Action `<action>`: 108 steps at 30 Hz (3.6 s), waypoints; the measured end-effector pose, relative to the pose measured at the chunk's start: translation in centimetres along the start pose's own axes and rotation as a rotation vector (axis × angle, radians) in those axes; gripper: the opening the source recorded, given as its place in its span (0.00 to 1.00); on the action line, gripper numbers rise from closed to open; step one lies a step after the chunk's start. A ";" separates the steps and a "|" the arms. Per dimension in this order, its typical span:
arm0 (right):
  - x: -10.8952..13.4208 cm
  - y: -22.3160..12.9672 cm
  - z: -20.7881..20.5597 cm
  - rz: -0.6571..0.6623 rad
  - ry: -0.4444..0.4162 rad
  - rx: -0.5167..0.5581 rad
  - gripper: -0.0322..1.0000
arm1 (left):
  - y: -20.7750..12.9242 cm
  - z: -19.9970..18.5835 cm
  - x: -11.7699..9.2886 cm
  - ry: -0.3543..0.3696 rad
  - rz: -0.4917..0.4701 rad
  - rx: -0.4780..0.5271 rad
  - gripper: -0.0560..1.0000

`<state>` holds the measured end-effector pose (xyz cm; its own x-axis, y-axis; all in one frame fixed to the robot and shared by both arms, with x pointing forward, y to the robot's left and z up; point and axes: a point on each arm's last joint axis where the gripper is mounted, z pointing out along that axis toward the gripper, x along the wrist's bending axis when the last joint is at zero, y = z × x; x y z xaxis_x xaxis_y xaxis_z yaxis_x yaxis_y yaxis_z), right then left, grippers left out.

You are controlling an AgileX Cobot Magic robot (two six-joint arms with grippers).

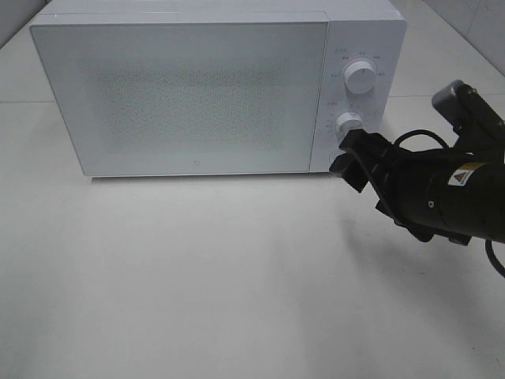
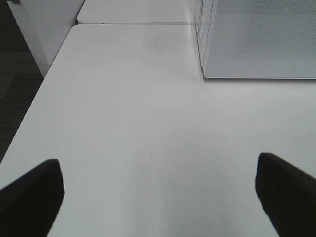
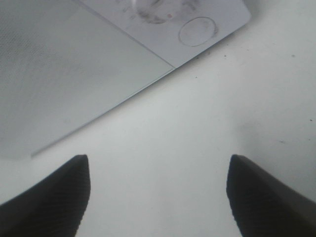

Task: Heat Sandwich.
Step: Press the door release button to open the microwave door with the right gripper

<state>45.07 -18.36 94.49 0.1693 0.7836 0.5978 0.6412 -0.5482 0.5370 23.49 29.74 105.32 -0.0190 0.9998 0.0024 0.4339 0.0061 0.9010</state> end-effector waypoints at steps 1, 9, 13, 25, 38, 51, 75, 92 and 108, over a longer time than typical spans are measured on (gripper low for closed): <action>0.0 0.0 0.0 0.000 0.000 0.000 0.76 | 0.0 0.0 0.0 0.000 0.000 0.000 0.99; 2.8 0.0 -0.9 -0.432 0.024 0.261 0.76 | 0.0 0.0 0.0 0.000 0.000 0.000 0.99; 3.6 0.2 -1.2 -0.598 0.012 0.373 0.76 | 0.0 0.0 0.0 0.000 0.000 0.000 0.99; 3.9 2.1 -3.1 -0.878 -0.214 0.587 0.76 | 0.0 0.0 0.0 0.000 0.000 0.000 0.99; 4.3 4.0 -9.2 -0.886 -0.203 0.487 0.76 | 0.0 0.0 0.0 0.000 0.000 0.000 0.99; 3.0 4.9 -17.7 -0.879 -0.150 0.337 0.76 | 0.0 0.0 0.0 0.000 0.000 0.000 0.99; -5.7 1.4 -24.1 -0.687 -0.278 -0.012 0.76 | 0.0 0.0 0.0 0.000 0.000 0.000 0.99; -7.9 -1.3 -26.6 -0.603 -0.309 -0.254 0.76 | 0.0 0.0 0.0 0.000 0.000 0.000 0.99; -7.9 -1.3 -26.6 -0.602 -0.309 -0.253 0.76 | 0.0 0.0 0.0 0.000 0.000 0.000 0.99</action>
<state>23.01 -31.59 104.89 0.0691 0.9974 -0.0210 0.5031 -0.0167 0.8641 23.49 29.74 105.32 -0.0190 0.9998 0.0024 0.4339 0.0061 0.9010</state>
